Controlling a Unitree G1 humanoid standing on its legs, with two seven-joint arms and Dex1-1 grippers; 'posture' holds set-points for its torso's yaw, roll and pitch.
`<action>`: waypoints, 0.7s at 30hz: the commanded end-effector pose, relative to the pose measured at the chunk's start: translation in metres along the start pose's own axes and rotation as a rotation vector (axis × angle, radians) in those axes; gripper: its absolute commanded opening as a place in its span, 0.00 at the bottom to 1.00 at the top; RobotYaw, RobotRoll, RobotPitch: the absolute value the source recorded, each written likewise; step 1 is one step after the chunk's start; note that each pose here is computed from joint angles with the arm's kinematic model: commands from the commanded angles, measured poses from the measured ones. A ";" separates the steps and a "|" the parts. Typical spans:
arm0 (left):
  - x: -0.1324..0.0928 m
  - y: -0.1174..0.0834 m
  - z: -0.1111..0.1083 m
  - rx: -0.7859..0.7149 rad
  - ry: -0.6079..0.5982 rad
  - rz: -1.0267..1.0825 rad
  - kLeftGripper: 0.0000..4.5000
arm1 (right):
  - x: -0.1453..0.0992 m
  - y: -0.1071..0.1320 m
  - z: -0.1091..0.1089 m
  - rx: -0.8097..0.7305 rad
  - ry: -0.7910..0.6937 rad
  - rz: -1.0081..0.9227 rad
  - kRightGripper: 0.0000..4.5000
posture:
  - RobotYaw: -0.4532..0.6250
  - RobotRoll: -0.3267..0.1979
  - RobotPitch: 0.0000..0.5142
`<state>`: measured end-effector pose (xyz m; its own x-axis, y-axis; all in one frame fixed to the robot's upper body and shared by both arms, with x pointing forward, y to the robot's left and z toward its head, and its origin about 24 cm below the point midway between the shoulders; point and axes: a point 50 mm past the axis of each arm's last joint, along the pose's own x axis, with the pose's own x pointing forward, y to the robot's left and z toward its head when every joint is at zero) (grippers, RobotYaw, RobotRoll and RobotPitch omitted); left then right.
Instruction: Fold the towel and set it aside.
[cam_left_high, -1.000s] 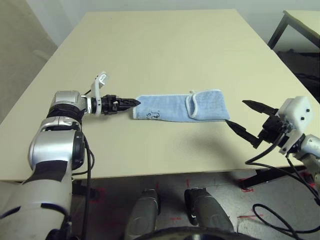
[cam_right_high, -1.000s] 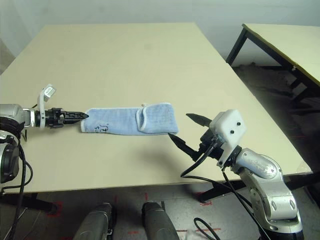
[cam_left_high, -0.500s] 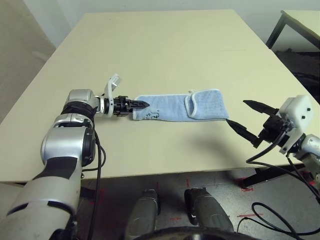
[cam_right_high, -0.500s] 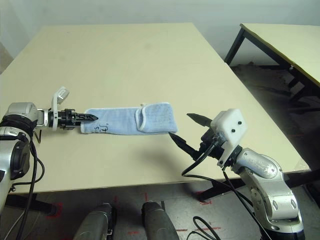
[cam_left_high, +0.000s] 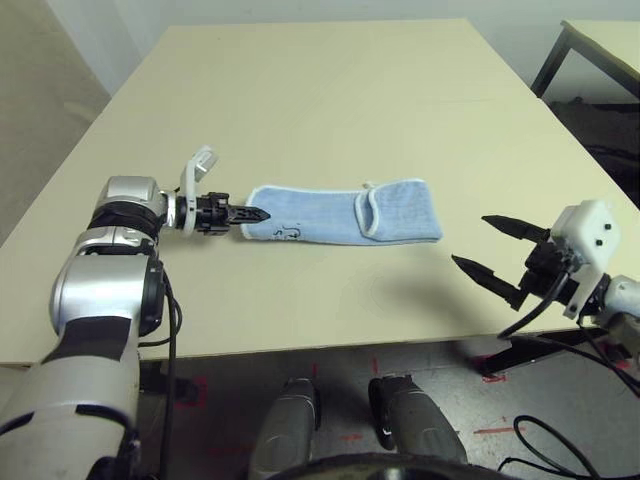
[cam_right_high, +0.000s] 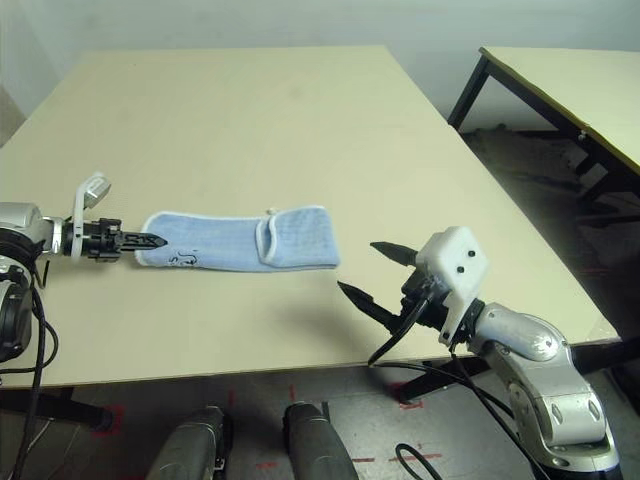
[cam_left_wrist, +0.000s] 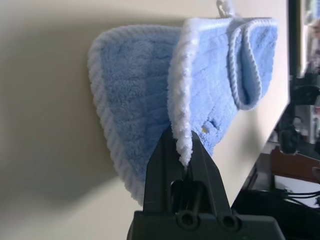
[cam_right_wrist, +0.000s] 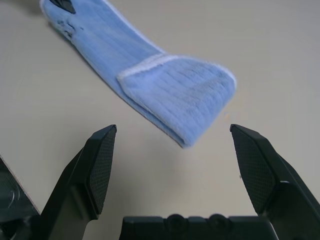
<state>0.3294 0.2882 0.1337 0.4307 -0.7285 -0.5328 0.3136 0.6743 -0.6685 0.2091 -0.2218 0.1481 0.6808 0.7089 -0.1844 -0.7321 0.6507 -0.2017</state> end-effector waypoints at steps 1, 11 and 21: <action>-0.017 0.006 -0.004 0.001 0.035 0.055 0.01 | 0.003 0.002 0.000 0.019 -0.008 0.018 1.00 | 0.32 0.62 0.23; -0.031 -0.009 0.006 0.042 0.082 -0.007 0.01 | 0.005 0.003 0.000 0.023 -0.012 0.020 1.00 | 0.33 0.62 0.23; 0.015 -0.071 0.017 0.080 0.145 -0.306 0.01 | 0.010 0.003 0.001 0.021 -0.028 0.018 1.00 | 0.32 0.62 0.23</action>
<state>0.3301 0.2423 0.1815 0.2222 -0.8854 -0.4083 0.4786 0.4639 -0.7455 0.2146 -0.2148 0.1488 0.6722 0.7229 -0.1603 -0.7396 0.6455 -0.1904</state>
